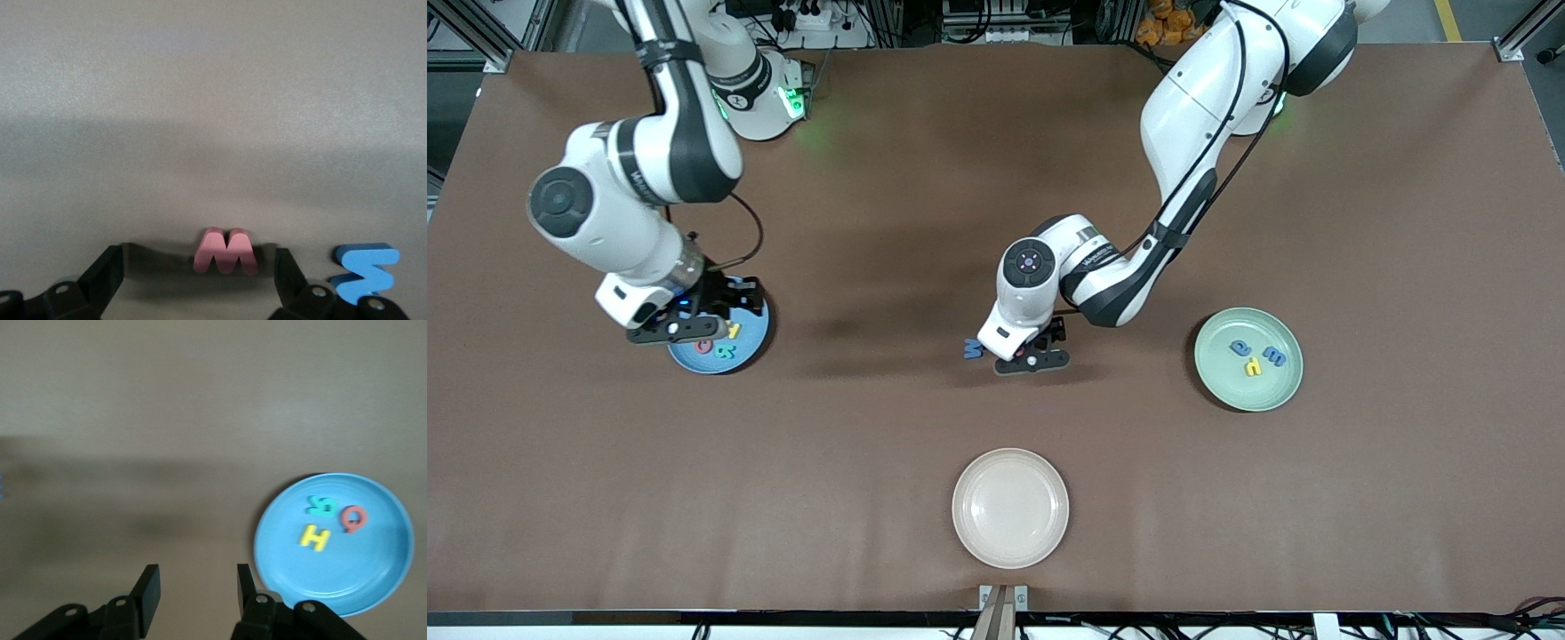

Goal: Sort uppercase to blue plate, lowercase to green plate
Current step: 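Release the cyan letter on the blue plate while the left gripper grasps pink m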

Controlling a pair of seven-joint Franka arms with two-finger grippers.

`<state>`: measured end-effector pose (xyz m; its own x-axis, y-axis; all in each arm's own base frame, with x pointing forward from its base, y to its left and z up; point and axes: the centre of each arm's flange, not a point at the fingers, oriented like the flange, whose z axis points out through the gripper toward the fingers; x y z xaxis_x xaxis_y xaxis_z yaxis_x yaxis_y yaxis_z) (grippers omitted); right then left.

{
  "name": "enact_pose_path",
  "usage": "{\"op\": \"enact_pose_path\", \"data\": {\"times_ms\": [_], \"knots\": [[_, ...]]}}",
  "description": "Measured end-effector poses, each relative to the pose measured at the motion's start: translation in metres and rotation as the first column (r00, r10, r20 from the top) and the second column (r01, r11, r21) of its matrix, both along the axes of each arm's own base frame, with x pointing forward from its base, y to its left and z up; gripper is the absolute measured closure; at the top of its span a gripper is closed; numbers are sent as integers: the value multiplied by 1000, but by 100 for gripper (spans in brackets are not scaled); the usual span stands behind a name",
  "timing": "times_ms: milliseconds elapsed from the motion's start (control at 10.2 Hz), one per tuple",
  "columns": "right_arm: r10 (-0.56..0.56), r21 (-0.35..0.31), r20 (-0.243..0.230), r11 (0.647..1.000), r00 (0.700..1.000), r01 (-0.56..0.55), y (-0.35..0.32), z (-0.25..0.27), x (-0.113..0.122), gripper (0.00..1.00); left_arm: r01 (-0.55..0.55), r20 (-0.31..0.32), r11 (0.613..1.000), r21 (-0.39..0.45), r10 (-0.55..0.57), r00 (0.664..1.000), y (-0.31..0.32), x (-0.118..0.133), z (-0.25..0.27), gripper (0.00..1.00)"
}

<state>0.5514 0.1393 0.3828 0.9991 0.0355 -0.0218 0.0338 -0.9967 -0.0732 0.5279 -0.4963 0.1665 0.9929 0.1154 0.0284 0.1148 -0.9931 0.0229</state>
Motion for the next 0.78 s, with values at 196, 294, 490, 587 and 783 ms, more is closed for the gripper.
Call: {"op": "enact_pose_path", "data": {"times_ms": [196, 294, 490, 587, 783], "knots": [[-55, 4, 8, 998, 998, 55, 27, 3, -3, 45, 6, 0, 1000, 1, -6, 1000, 0, 0, 0, 0], [-68, 6, 10, 998, 998, 68, 31, 3, -4, 45, 13, 1, 1000, 1, -13, 1000, 0, 1, 0, 0], [-78, 6, 11, 997, 997, 77, 29, 3, -3, 46, 15, 2, 1000, 0, -15, 1000, 0, 1, 1, 0], [-79, 6, 12, 997, 997, 79, 29, 3, -3, 47, 15, 2, 1000, 0, -15, 1000, 0, 1, 1, 0], [-107, 8, 28, 994, 994, 107, 30, 4, -1, 48, 15, 2, 1000, 0, -15, 1000, 0, 1, 0, 1]]}}
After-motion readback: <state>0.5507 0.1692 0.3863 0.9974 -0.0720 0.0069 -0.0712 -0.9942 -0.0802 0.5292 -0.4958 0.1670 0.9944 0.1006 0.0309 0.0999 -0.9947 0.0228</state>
